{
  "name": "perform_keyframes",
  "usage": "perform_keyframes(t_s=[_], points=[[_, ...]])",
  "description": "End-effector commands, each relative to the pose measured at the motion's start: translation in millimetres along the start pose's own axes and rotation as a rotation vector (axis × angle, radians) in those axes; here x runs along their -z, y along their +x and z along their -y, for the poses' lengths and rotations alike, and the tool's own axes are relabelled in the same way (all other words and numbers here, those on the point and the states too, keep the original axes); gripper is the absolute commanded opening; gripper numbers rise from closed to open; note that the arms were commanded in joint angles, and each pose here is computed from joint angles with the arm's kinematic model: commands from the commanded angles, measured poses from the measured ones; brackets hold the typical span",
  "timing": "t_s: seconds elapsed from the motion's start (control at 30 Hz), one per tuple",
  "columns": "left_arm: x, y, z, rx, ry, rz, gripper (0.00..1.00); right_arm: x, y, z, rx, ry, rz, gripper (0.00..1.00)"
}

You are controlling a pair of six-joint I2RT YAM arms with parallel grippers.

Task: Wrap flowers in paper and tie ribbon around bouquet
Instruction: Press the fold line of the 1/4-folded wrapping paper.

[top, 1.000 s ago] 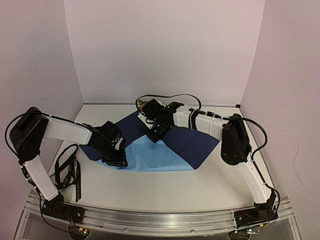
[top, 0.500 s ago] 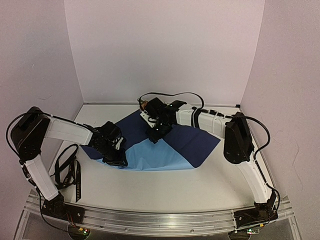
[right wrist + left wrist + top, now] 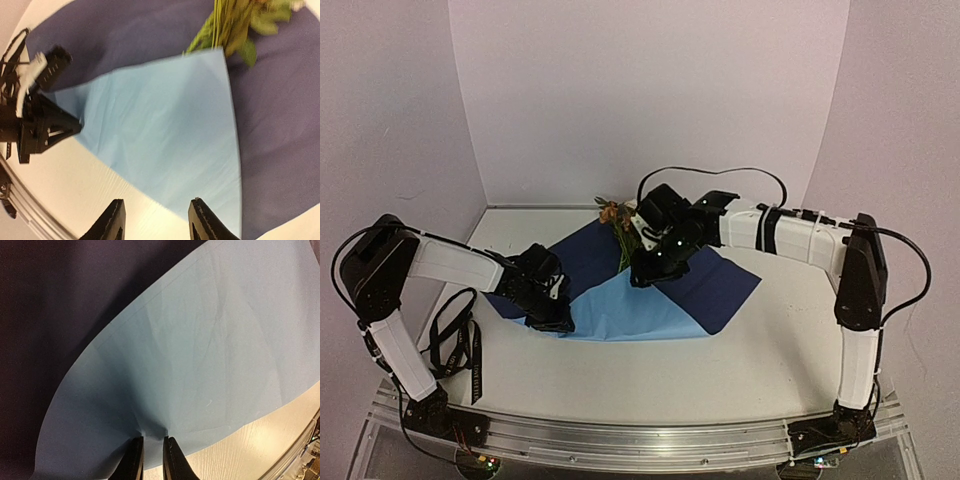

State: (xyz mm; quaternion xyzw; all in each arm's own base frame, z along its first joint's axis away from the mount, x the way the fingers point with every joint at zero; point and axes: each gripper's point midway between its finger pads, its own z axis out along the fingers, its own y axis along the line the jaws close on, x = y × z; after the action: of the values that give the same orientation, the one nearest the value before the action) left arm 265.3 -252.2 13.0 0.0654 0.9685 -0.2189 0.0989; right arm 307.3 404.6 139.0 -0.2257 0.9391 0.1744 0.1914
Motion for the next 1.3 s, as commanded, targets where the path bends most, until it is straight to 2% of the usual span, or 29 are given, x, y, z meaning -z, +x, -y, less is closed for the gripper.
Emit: perform_keyframes(t_s=[0.0, 0.23, 0.73, 1.1, 1.27], points=[[-3.3, 13.7, -16.4, 0.037, -0.055, -0.024, 0.14, -16.9, 24.0, -19.3, -0.145, -0.055, -0.011, 0.37], [0.0, 14.3, -17.2, 0.038, -0.060, -0.018, 0.13, -41.9, 50.0, -36.6, -0.156, -0.085, -0.037, 0.29], [1.6, 15.6, -19.6, 0.035, -0.073, -0.020, 0.12, -60.1, 88.1, -28.3, -0.187, -0.079, -0.078, 0.20], [1.5, 12.0, -17.5, 0.027, -0.072, -0.018, 0.12, -76.2, 79.1, -21.9, -0.188, -0.072, -0.086, 0.08], [3.1, 12.1, -18.5, 0.024, -0.077, -0.017, 0.12, -77.2, 78.9, -21.0, -0.176, -0.068, -0.090, 0.07]])
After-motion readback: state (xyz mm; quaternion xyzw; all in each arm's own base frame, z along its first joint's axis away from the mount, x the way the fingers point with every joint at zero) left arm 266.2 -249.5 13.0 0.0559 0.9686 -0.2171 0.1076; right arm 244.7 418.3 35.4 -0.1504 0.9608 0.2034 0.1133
